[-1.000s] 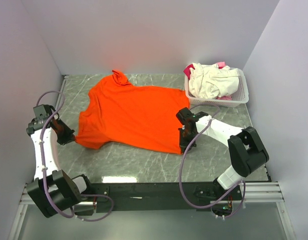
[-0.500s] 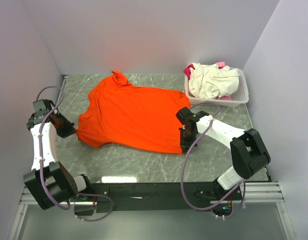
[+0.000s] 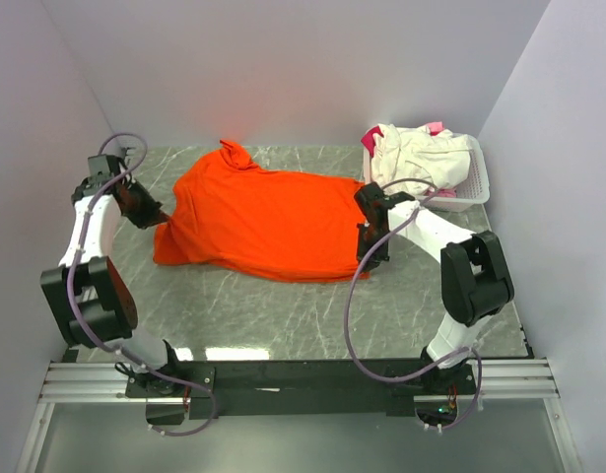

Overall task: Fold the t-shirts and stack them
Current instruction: Fold the tshirt

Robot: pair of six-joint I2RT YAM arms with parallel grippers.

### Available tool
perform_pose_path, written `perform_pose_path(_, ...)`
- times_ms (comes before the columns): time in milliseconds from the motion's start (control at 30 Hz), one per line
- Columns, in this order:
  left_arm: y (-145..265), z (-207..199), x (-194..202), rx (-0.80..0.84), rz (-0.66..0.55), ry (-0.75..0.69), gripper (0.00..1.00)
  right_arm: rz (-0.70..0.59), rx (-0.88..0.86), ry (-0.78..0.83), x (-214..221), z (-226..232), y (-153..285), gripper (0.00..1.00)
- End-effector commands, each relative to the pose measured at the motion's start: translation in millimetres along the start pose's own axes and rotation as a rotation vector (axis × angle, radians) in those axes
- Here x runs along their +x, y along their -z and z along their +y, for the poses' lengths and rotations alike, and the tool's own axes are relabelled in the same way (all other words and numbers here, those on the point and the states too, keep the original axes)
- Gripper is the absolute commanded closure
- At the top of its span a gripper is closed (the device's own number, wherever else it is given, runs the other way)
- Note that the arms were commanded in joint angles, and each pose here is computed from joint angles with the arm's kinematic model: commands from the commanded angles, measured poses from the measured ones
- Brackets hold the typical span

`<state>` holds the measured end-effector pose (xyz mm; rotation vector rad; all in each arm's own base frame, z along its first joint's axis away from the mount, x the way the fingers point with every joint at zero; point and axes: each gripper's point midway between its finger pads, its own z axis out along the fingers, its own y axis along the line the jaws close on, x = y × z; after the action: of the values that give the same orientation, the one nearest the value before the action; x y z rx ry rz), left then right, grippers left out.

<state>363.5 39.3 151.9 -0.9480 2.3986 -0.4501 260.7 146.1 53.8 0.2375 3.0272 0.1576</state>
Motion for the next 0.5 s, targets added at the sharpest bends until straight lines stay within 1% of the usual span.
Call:
perform_pose_path(0,-2.2,-40.6,-27.1,0.101,-0.047,-0.034,0.99,-0.022,-0.001,-0.007,-24.5,-3.1,6.4,1.00)
perform_pose_path(33,-12.0,-43.4,-27.2,0.098,-0.028,-0.034,0.99,-0.036,-0.009,-0.006,-32.9,-1.6,9.1,1.00)
perform_pose_path(100,-14.1,-53.7,-38.9,0.108,-0.043,-0.039,0.99,-0.043,-0.014,-0.013,-47.8,-1.7,9.2,1.00)
perform_pose_path(133,-22.9,-54.1,-40.9,0.103,-0.031,-0.032,0.99,-0.039,-0.013,-0.015,-50.9,-1.6,9.2,1.00)
perform_pose_path(300,-34.4,-73.3,-64.1,0.132,-0.043,-0.035,0.99,-0.028,-0.004,-0.014,-74.2,-1.7,2.6,1.00)
perform_pose_path(333,-42.7,-74.4,-63.6,0.138,-0.023,-0.030,0.99,-0.028,-0.001,-0.018,-80.6,-0.8,2.0,1.00)
perform_pose_path(467,-58.0,-84.6,-71.2,0.154,-0.005,-0.036,0.99,-0.029,-0.002,-0.040,-94.4,-1.9,-0.1,1.00)
